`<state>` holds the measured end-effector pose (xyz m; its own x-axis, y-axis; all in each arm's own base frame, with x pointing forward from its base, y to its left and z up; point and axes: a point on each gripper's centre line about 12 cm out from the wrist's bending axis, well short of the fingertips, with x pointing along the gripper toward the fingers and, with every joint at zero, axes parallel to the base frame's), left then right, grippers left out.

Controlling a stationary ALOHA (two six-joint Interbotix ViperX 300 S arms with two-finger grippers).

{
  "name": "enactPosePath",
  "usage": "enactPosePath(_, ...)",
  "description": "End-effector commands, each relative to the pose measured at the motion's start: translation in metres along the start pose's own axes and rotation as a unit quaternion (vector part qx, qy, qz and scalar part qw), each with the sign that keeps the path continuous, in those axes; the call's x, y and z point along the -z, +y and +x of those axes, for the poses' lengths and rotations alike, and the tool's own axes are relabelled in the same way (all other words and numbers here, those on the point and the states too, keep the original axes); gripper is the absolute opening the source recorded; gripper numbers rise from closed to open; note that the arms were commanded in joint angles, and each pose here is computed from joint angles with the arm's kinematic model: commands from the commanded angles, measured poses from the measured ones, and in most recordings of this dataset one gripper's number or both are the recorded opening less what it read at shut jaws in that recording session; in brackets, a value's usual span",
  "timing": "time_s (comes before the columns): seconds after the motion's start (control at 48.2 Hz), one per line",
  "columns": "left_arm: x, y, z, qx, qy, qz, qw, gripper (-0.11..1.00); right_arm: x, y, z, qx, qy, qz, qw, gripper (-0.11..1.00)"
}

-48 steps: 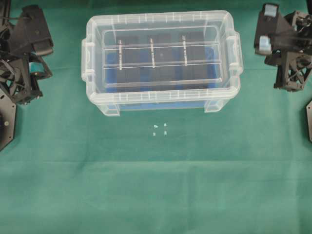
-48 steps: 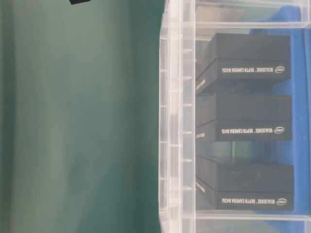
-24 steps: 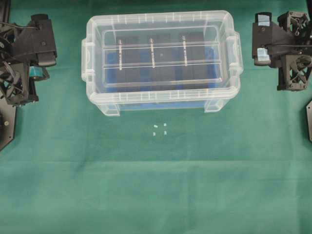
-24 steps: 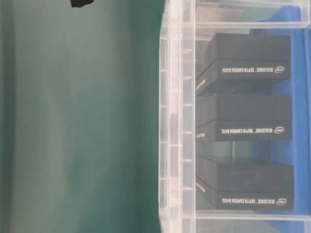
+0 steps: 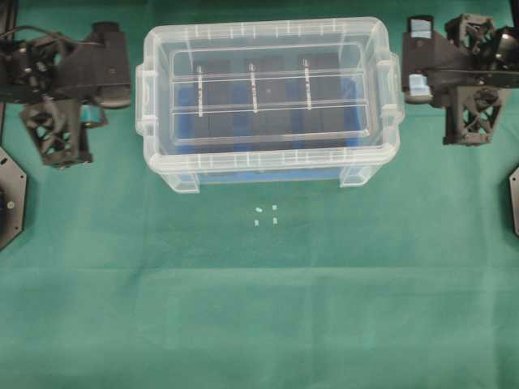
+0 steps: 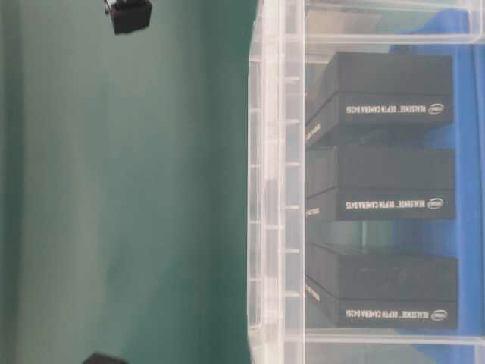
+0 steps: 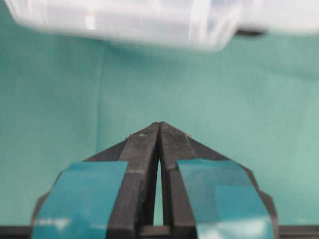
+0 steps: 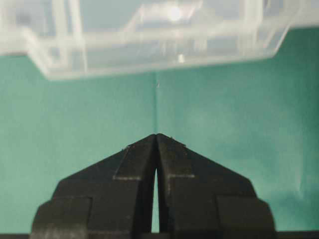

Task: Clamp the lid of the box with both arms, then lift and open it.
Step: 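Move both grippers inward over the left and right lid edges, then lower both grippers and clamp the clear lid's side rims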

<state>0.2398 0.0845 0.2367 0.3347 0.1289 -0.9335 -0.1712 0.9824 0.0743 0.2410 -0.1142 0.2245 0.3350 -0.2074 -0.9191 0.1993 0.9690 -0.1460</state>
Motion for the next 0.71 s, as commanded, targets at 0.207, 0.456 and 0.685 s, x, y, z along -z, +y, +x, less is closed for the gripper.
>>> enactPosePath(0.207, -0.023, 0.008, 0.017, -0.001, 0.005, 0.012, 0.9999, 0.01, -0.027, -0.004, 0.000, 0.005, -0.029, -0.010, 0.9995, 0.00)
enactPosePath(0.456, -0.037, 0.010, 0.025, -0.004, -0.013, 0.031, 0.9994, 0.01, -0.041, -0.003, 0.005, 0.003, -0.033, -0.017, 0.9993, 0.00)
enactPosePath(0.685, -0.048, 0.013, 0.028, -0.005, -0.017, 0.046, 0.9988, 0.01, -0.048, -0.002, 0.008, 0.002, -0.036, -0.021, 0.9991, 0.00)
